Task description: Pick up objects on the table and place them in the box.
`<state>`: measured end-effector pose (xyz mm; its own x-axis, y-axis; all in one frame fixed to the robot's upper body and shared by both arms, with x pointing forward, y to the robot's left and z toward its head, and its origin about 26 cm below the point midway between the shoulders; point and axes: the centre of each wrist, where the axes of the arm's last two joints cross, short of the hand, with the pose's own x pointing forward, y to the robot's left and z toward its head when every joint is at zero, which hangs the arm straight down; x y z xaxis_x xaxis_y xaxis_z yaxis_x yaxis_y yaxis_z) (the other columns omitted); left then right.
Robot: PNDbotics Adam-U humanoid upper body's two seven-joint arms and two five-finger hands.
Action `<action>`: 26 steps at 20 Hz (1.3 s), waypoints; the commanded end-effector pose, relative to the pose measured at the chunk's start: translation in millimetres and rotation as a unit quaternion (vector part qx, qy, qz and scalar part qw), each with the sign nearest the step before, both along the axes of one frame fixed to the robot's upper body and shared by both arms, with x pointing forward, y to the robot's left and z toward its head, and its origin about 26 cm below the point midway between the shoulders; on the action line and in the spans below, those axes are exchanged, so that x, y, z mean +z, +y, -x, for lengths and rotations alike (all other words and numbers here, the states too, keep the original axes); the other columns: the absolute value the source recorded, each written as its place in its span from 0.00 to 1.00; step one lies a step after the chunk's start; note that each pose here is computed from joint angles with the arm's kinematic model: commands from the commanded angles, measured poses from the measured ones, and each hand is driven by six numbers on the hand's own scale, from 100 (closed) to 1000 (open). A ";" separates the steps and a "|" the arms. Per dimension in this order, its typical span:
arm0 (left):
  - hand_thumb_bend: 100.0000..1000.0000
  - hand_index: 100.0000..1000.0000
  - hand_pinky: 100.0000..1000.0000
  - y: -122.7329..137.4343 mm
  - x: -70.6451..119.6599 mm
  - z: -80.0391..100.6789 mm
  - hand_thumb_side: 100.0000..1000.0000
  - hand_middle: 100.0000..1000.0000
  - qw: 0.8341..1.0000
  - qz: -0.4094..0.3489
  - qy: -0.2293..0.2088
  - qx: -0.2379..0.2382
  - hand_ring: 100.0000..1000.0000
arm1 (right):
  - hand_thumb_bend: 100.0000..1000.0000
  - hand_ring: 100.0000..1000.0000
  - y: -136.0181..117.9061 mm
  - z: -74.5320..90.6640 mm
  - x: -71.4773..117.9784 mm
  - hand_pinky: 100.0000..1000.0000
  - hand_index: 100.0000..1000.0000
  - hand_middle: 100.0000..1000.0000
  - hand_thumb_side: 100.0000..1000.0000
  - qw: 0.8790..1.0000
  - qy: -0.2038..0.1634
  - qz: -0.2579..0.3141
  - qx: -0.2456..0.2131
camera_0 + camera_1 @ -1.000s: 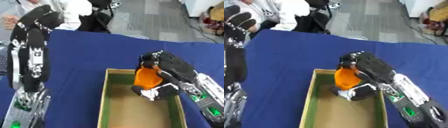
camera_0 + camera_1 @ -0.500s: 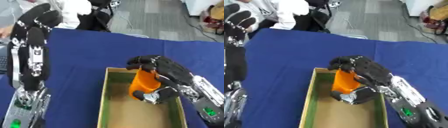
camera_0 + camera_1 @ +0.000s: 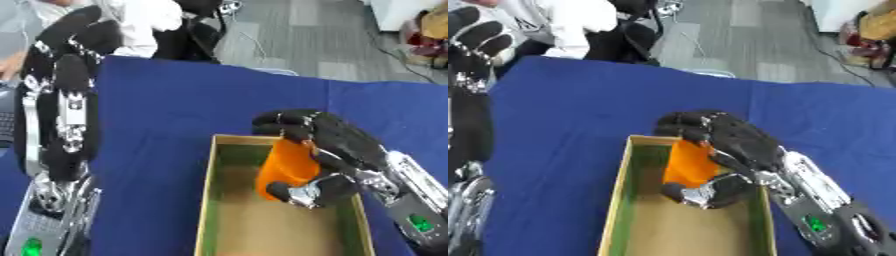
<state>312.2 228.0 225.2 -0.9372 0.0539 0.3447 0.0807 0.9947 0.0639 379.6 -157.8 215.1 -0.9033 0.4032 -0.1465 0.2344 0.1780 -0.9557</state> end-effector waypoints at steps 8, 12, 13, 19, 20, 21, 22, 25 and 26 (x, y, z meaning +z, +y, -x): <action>0.83 0.79 0.81 0.2 8.7 3.2 0.47 0.77 1.000 -0.008 -0.018 -0.001 0.73 | 0.45 0.96 -4.4 1.7 9.2 1.00 1.00 0.96 1.00 1.000 0.025 0.001 0.013; 0.83 0.79 0.81 0.7 8.3 3.3 0.47 0.77 1.000 -0.009 -0.017 0.000 0.73 | 0.45 0.90 -7.6 3.4 10.6 1.00 1.00 0.90 1.00 0.999 0.025 -0.037 0.015; 0.84 0.79 0.81 0.9 8.1 3.3 0.47 0.77 1.000 -0.009 -0.017 0.001 0.73 | 0.46 0.89 -8.9 4.3 10.5 1.00 1.00 0.88 1.00 0.998 0.025 -0.051 0.016; 0.83 0.79 0.81 4.6 5.2 4.0 0.47 0.77 1.000 -0.016 -0.007 0.010 0.73 | 0.27 0.67 -46.0 37.0 16.4 0.65 0.83 0.70 1.00 0.973 0.014 -0.229 0.027; 0.83 0.79 0.81 5.6 4.4 4.2 0.47 0.77 1.000 -0.018 -0.005 0.012 0.73 | 0.25 0.61 -53.6 46.9 18.5 0.54 0.79 0.65 1.00 0.963 0.012 -0.269 0.031; 0.83 0.79 0.81 6.3 3.9 4.4 0.47 0.77 1.000 -0.020 -0.002 0.014 0.73 | 0.23 0.57 -60.0 56.9 20.6 0.48 0.76 0.61 1.00 0.952 0.011 -0.303 0.035; 0.82 0.79 0.81 7.4 3.1 4.6 0.48 0.77 1.000 -0.023 0.001 0.017 0.73 | 0.10 0.46 -66.9 66.5 20.2 0.33 0.66 0.51 1.00 0.940 0.014 -0.340 0.038; 0.81 0.78 0.80 10.7 1.2 5.1 0.48 0.77 0.999 -0.032 0.013 0.027 0.74 | 0.00 0.36 -83.9 77.0 10.7 0.21 0.60 0.41 1.00 0.906 0.031 -0.419 0.048; 0.80 0.78 0.80 11.9 0.5 5.4 0.48 0.77 0.999 -0.036 0.018 0.032 0.74 | 0.00 0.35 -88.0 78.5 6.3 0.19 0.58 0.40 1.00 0.899 0.037 -0.432 0.059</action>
